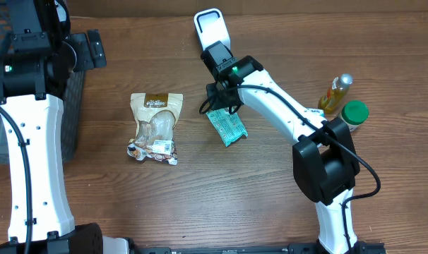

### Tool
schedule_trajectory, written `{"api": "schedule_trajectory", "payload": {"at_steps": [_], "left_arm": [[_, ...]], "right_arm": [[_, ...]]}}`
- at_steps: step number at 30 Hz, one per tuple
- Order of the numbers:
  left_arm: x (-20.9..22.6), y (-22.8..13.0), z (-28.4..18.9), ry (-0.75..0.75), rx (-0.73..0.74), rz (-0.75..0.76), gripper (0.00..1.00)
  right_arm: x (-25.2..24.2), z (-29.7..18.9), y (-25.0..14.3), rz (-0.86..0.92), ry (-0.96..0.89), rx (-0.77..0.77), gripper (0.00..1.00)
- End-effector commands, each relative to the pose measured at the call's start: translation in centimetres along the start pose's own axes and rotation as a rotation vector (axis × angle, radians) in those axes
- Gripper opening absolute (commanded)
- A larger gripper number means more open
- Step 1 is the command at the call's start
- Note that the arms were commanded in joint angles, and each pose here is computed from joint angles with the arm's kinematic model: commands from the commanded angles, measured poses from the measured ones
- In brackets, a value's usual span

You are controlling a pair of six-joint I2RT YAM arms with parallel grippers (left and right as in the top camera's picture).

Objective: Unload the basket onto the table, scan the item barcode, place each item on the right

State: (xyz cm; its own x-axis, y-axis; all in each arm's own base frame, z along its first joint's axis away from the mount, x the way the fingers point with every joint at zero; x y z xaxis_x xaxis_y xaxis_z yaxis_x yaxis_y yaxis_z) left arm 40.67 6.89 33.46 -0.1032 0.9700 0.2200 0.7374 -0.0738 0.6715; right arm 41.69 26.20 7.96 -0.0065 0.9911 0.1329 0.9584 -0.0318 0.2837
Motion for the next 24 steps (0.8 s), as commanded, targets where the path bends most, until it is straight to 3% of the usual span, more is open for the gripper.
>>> {"api": "schedule_trajectory", "payload": {"at_steps": [1,11,13,16,18,19,24], "left_arm": [[-0.1,0.1,0.1,-0.003,-0.001,0.016,1.00],[-0.1,0.1,0.1,-0.003,-0.001,0.016,0.99],[-0.1,0.1,0.1,-0.003,-0.001,0.016,1.00],[-0.1,0.1,0.1,-0.003,-0.001,0.016,1.00],[-0.1,0.1,0.1,-0.003,-0.001,0.016,1.00],[-0.1,0.1,0.1,-0.003,-0.001,0.016,0.99],[-0.1,0.1,0.1,-0.003,-0.001,0.016,1.00]], "right_arm": [[-0.4,1.5,-1.0,-0.007,-0.013,0.010,0.42],[-1.6,5.0,-2.7,-0.014,-0.015,0.005,0.43],[-1.8,5.4,-3.0,-0.016,-0.014,0.004,0.56],[-1.8,5.4,-3.0,-0.018,-0.013,0.003,0.64],[-1.3,5.0,-2.3,-0.030,0.002,-0.014,0.84],[-1.1,4.5,-1.9,-0.029,0.004,-0.018,0.89],[-0.3,0.1,-0.3,-0.027,0.000,-0.011,0.95]]}}
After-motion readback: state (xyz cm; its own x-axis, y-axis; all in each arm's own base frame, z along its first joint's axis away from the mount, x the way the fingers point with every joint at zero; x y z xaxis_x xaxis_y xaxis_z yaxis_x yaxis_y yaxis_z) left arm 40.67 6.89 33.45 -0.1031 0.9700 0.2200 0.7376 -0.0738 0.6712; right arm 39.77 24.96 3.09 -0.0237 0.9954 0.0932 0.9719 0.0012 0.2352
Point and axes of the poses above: each gripper's point midway between its finger pads, its own z axis out along the fingers, its own x axis along the line the jaws close on, y = z × x, the point moved 1 cm from there along -z, back along the fingers, and after that the axes turned 13 degrees about z, right-handed, at the moved point
